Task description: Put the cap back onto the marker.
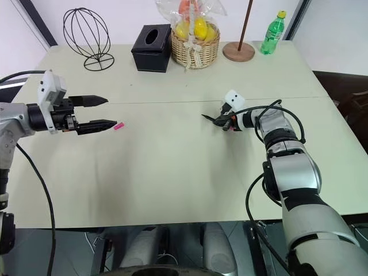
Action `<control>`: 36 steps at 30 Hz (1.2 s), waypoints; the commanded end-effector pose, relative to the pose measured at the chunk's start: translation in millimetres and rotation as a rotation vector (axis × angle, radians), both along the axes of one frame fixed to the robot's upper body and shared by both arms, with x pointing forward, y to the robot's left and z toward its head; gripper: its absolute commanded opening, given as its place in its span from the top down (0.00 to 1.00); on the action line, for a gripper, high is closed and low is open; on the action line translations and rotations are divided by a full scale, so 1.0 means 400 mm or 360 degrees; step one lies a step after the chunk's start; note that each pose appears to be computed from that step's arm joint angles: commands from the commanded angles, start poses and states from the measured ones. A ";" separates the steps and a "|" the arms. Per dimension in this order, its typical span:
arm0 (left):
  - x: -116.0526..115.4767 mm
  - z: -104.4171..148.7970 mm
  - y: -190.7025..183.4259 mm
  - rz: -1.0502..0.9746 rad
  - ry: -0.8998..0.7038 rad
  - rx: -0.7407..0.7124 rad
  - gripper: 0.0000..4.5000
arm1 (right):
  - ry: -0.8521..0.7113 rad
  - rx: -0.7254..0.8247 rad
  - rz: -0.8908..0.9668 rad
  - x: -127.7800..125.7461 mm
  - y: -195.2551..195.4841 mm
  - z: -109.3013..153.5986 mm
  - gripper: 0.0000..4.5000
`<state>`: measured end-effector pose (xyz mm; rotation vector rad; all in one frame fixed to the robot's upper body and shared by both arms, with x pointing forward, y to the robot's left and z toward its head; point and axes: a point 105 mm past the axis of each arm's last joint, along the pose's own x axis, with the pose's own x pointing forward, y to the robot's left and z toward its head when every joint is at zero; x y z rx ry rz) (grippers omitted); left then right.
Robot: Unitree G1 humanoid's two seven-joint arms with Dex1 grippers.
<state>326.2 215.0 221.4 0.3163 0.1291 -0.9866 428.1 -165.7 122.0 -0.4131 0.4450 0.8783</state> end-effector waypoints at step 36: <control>0.089 -0.097 0.208 0.0458 -0.0117 0.0231 0.00 | -0.0614 -0.0363 0.0920 -0.113 0.175 0.258 1.00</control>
